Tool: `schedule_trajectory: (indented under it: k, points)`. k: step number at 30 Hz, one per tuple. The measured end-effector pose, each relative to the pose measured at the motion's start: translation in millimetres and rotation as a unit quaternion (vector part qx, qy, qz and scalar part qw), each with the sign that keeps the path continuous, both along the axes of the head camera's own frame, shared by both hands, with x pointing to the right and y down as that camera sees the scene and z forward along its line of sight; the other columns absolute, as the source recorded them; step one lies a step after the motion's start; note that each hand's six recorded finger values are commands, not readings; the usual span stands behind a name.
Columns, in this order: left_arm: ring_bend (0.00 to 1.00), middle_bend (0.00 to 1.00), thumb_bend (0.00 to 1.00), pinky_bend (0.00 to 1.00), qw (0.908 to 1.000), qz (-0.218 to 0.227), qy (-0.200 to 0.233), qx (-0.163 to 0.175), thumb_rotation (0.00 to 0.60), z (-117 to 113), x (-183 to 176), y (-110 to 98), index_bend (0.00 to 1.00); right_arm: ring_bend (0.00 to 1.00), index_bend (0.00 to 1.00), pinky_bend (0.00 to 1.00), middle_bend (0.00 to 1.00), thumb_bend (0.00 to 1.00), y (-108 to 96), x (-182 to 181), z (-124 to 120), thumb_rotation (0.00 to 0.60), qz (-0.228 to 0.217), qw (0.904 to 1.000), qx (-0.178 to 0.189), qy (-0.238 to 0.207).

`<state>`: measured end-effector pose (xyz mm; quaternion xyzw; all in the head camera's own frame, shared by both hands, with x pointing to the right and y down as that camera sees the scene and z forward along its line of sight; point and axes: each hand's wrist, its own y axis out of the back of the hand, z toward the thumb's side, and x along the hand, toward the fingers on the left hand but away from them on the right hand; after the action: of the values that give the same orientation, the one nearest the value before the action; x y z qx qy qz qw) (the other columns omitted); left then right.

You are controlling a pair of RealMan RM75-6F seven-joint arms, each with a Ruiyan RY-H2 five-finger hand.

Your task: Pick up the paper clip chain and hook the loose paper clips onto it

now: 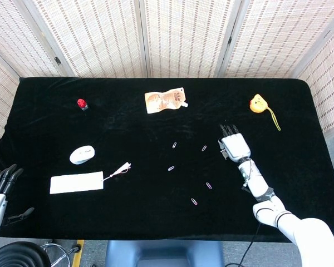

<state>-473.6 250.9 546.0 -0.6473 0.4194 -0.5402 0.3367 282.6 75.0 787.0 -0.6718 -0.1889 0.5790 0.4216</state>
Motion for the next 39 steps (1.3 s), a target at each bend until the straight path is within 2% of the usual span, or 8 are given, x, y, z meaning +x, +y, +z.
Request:
schedule_trajectory:
  k: [7,13,33,39]
  points:
    - [0.0,0.0,0.07,0.0,1.0,-0.001,-0.001,0.001,0.6,0,-1,0,0.0,0.0,0.68,0.0,0.0,0.43,-2,-3,-2,0.6,0.004,1.0,0.005,-0.007]
    - [0.0,0.0,0.07,0.0,1.0,0.001,-0.002,0.0,0.6,0,0,1,0.0,0.03,0.78,0.0,0.02,0.45,-5,-5,-11,0.6,0.01,0.9993,0.02,-0.031]
    - [0.0,0.0,0.07,0.0,1.0,0.002,-0.004,-0.001,0.6,2,1,1,0.0,0.06,0.92,0.0,0.11,0.47,-10,-3,-29,0.6,0.011,0.9965,0.053,-0.064]
    - [0.0,0.0,0.07,0.0,1.0,0.002,-0.006,-0.002,0.6,3,1,1,0.0,0.06,0.92,0.0,0.11,0.47,-12,-2,-33,0.6,0.011,0.9957,0.059,-0.071]
